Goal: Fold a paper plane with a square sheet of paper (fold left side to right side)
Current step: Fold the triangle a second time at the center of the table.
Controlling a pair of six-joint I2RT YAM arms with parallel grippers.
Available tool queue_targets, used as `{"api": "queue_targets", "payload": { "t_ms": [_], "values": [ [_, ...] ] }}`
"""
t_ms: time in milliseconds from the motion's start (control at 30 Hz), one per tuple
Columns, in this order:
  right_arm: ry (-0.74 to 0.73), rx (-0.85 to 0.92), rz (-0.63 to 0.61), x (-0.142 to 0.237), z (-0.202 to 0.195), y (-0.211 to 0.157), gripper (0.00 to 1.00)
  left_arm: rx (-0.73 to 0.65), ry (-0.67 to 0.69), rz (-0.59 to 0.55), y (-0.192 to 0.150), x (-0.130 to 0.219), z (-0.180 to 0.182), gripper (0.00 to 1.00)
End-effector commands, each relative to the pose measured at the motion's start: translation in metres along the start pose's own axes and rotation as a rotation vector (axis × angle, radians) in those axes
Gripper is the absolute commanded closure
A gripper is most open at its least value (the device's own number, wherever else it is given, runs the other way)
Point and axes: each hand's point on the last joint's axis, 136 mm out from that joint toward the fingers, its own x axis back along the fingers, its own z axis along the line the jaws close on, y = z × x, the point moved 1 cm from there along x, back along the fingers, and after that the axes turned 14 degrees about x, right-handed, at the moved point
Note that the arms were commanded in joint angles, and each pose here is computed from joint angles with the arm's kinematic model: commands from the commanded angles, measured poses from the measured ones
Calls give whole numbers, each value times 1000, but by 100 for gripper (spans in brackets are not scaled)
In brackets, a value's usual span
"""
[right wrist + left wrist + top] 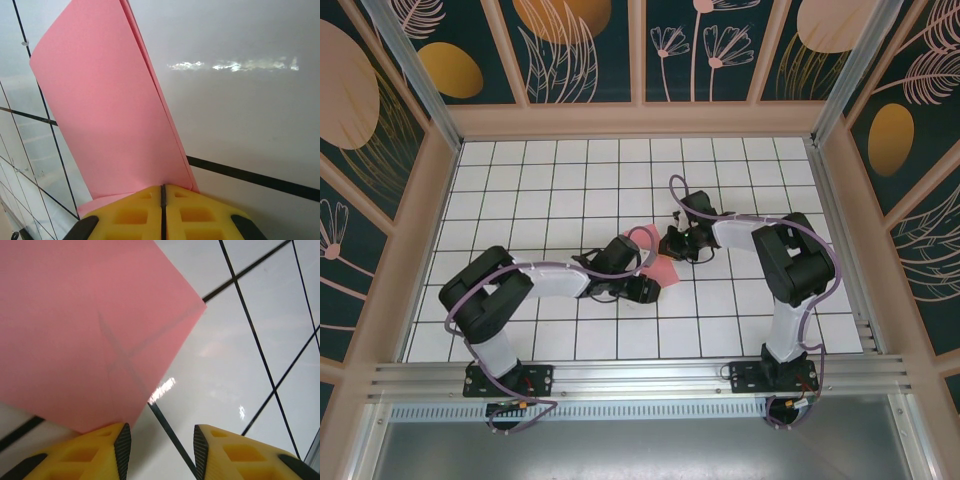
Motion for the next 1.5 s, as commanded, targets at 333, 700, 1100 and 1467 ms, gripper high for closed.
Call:
{"api": "queue_targets", "payload": {
  "t_ms": [333,700,1100,1467],
  "values": [
    [-45,49,-77,6,-5,27,75,16,22,34,-18,36,-1,59],
    [-71,73,-246,79,-3,41,55,171,-106,-218,62,92,-3,45],
    [-67,25,-257,97,-34,4,48,153,-139,-118,95,42,-10,43],
    [73,29,-203,78,-18,-7,48,137,-88,-125,109,26,0,80]
  ]
}}
